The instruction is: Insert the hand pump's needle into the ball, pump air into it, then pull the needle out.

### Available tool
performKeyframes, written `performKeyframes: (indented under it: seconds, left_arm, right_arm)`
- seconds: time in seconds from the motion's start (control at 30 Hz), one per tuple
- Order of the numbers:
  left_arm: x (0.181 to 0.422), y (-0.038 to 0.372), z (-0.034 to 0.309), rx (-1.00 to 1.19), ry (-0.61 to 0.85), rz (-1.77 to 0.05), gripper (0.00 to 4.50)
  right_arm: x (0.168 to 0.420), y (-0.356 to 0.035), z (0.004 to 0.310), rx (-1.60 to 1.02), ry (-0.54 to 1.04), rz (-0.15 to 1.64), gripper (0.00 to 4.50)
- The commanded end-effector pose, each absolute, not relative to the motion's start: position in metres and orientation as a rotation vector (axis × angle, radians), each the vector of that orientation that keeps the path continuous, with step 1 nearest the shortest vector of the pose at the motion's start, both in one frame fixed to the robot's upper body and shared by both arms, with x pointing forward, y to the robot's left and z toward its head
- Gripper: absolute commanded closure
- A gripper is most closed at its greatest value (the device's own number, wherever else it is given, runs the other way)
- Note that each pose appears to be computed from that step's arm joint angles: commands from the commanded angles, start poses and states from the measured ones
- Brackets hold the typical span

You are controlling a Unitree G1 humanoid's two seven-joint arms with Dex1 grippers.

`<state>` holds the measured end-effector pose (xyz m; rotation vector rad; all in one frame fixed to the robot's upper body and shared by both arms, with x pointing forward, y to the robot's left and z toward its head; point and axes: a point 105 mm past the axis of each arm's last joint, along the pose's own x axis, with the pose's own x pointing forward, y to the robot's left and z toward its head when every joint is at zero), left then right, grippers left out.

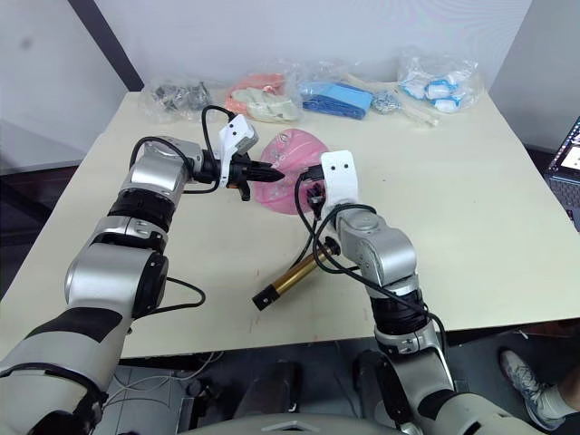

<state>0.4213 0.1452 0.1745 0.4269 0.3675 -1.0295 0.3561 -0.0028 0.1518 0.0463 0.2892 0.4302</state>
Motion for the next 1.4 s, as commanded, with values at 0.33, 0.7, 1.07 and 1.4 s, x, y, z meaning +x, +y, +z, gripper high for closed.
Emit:
performKeyframes:
  seconds: [0.33,0.7,1.07,1.4]
  left_arm:
    - [0.419,0.151,0.16,0.428,0.42,-1.012,4.5]
    - [0.419,0.15,0.16,0.429,0.419,-1.016,4.5]
    - [0.419,0.151,0.16,0.427,0.42,-1.019,4.5]
    - [0.418,0.15,0.157,0.422,0.426,-1.024,4.5]
  right_arm:
    - [0.35,0.02,0.182,0.085,0.2,0.499,2.24]
    - [0.351,0.022,0.18,0.087,0.208,0.499,2.24]
    - [0.352,0.022,0.175,0.094,0.224,0.498,4.09]
    - [0.354,0.019,0.176,0.053,0.226,0.519,4.11]
